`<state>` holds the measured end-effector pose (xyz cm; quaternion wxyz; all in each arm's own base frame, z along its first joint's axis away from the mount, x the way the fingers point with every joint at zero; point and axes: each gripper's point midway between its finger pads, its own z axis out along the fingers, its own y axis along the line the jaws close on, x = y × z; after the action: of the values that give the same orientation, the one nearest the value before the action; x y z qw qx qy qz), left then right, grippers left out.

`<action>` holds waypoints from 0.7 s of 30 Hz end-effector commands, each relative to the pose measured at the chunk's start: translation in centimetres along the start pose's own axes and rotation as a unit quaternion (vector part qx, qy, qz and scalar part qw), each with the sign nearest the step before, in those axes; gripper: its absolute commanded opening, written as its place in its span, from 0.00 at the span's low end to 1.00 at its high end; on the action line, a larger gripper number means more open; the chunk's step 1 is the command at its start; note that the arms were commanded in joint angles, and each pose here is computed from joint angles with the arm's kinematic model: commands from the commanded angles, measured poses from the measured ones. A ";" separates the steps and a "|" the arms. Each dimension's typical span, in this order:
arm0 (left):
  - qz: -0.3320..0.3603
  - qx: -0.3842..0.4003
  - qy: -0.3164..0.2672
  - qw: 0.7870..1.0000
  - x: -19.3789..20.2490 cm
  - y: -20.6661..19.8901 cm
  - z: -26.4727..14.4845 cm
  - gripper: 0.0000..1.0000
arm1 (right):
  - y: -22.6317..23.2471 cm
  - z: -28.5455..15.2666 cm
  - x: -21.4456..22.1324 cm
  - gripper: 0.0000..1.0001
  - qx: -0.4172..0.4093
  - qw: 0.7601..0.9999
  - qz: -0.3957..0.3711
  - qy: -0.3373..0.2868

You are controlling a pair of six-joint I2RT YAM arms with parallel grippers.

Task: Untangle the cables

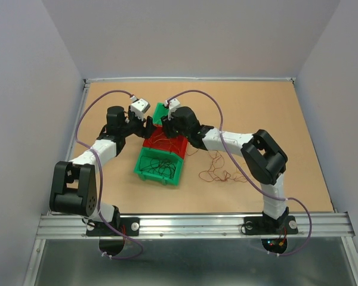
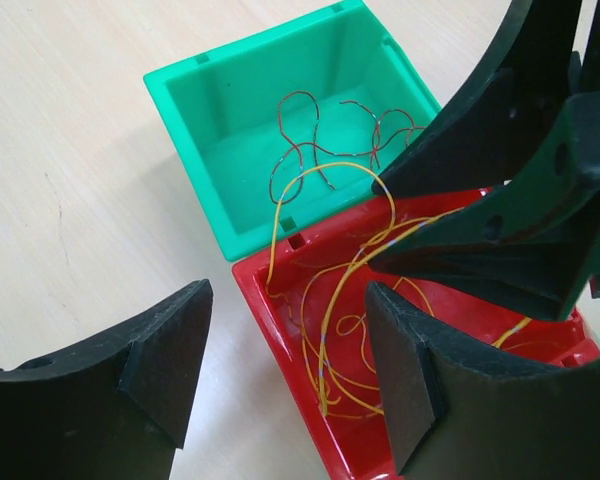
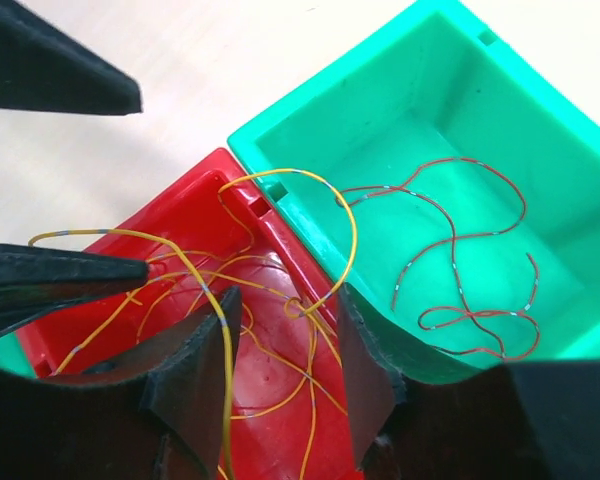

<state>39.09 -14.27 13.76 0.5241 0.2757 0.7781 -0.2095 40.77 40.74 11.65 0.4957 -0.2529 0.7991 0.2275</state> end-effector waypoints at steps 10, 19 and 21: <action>0.004 -0.002 -0.016 1.000 -0.6 0.7 -0.2 0.70 | 2.9 -0.6 0.0 0.00 -0.081 0.996 -0.040 -0.003; 0.008 0.012 -0.018 1.000 -0.6 0.4 -0.5 0.70 | 1.1 1.4 9.7 0.01 -0.083 0.990 -0.002 0.111; 0.013 0.014 -0.016 1.000 -0.4 0.4 -0.5 0.70 | 0.5 1.9 11.2 0.01 -0.085 0.987 0.018 0.133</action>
<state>39.34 -13.43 13.22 0.5200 0.2698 0.7819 -0.2132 38.05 41.20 5.50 0.4224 -0.3198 0.8084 0.2565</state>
